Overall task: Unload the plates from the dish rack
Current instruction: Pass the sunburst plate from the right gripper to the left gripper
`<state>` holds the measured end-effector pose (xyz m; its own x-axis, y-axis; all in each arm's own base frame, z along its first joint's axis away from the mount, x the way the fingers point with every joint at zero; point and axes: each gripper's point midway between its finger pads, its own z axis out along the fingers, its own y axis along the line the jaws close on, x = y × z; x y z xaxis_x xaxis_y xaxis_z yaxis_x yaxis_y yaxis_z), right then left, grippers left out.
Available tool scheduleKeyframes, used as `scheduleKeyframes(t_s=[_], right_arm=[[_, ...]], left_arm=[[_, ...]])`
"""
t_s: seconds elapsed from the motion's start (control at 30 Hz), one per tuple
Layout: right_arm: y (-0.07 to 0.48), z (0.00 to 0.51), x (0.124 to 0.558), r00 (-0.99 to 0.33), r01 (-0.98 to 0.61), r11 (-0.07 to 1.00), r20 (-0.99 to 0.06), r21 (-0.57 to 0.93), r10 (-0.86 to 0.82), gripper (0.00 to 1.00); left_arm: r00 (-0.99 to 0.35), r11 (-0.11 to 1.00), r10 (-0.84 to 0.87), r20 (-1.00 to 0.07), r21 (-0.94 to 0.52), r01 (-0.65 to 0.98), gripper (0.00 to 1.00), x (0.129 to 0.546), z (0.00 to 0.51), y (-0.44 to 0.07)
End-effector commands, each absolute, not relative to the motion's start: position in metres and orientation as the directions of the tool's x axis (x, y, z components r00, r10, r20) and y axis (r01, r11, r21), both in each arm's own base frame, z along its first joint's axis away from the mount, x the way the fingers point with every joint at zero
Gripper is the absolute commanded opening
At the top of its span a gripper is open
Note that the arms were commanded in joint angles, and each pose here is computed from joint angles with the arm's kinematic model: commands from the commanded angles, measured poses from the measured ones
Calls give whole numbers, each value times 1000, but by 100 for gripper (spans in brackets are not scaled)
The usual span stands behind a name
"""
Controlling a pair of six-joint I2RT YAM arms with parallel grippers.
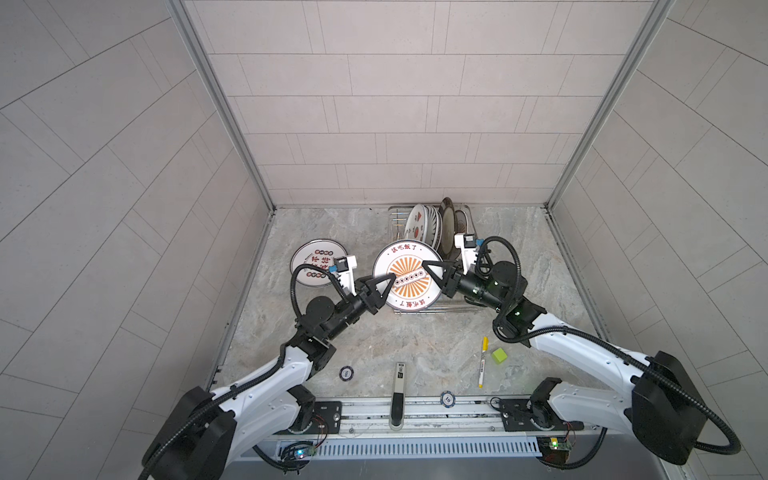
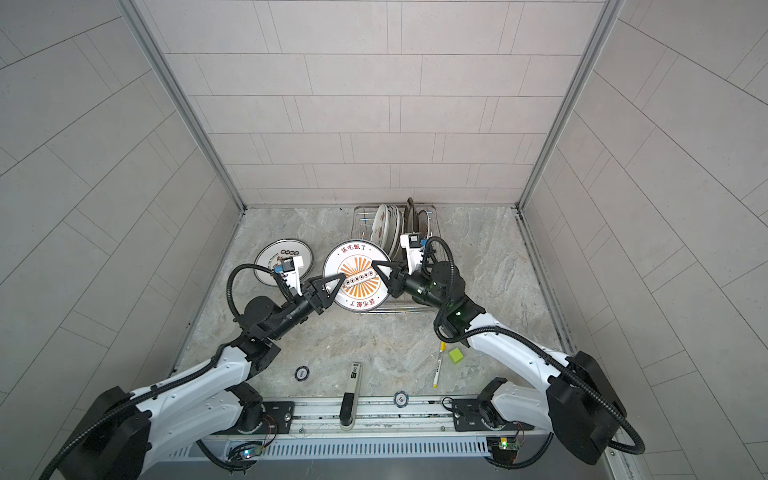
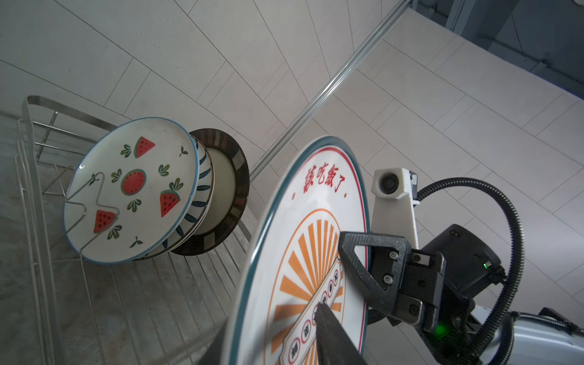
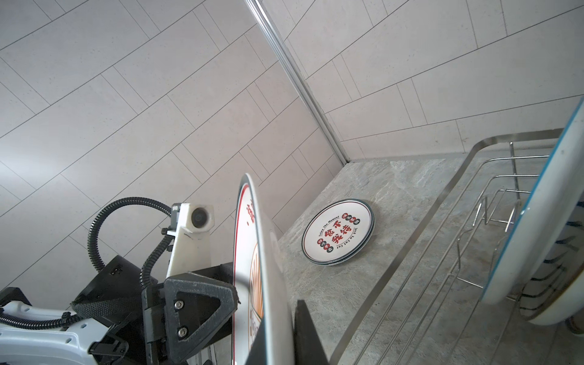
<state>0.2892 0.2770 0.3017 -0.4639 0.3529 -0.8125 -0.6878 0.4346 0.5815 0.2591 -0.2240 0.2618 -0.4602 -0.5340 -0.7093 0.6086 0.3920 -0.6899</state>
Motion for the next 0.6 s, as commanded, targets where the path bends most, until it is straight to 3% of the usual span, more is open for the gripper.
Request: scheduleKeyframes(t_s=[0.0,0.2,0.57], right_arm=[[278,330,294,-413,-723,406,-821,559,394,0],[288,318,304,-450,-710,406,-814,576,367,0],[293,293,316,-469,-668,488,-828,561,309,17]], left_arm=[[-461,309,-539,-705,-674,671,34,244,281,-229],[-483,315,-523,-702,-686,655,19,240,270,-227],[-473,335,-554,-686,-703,627,4,247,268,-222]])
